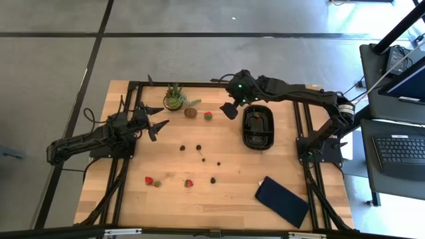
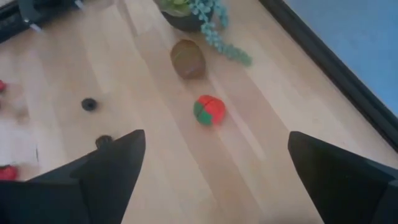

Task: Pick and placing Produce into tupperware
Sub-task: Put the red strawberry into the black bin

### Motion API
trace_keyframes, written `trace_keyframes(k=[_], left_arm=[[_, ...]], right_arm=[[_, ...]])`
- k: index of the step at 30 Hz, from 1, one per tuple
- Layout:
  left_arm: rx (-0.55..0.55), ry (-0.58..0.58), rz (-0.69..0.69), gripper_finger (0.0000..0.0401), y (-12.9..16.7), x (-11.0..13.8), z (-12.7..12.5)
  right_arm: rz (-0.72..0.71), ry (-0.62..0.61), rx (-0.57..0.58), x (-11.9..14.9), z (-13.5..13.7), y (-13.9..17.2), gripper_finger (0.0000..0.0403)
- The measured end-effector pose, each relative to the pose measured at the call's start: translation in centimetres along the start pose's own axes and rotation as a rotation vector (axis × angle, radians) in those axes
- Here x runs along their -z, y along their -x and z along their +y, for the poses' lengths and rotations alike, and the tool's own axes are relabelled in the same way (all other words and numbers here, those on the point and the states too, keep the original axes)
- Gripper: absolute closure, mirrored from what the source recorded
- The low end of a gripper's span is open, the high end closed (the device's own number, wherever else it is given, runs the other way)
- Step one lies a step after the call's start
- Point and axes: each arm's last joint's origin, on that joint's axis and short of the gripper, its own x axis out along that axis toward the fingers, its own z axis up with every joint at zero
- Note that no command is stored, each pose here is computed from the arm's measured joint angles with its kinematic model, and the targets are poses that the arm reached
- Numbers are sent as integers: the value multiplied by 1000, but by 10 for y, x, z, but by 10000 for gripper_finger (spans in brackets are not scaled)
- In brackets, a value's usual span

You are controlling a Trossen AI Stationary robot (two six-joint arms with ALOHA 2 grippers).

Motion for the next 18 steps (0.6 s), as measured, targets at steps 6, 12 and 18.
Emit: trace_keyframes(k=[6,12,18], left_arm=[[0,0,0,99,0,0,0],[0,0,0,99,0,0,0],[0,0,0,99,0,0,0]], right_arm=[[23,81,-15,1,7,-30,12],[51,83,-30,-18,12,-66,14],[169,136,-10,-31,15,-100,14]])
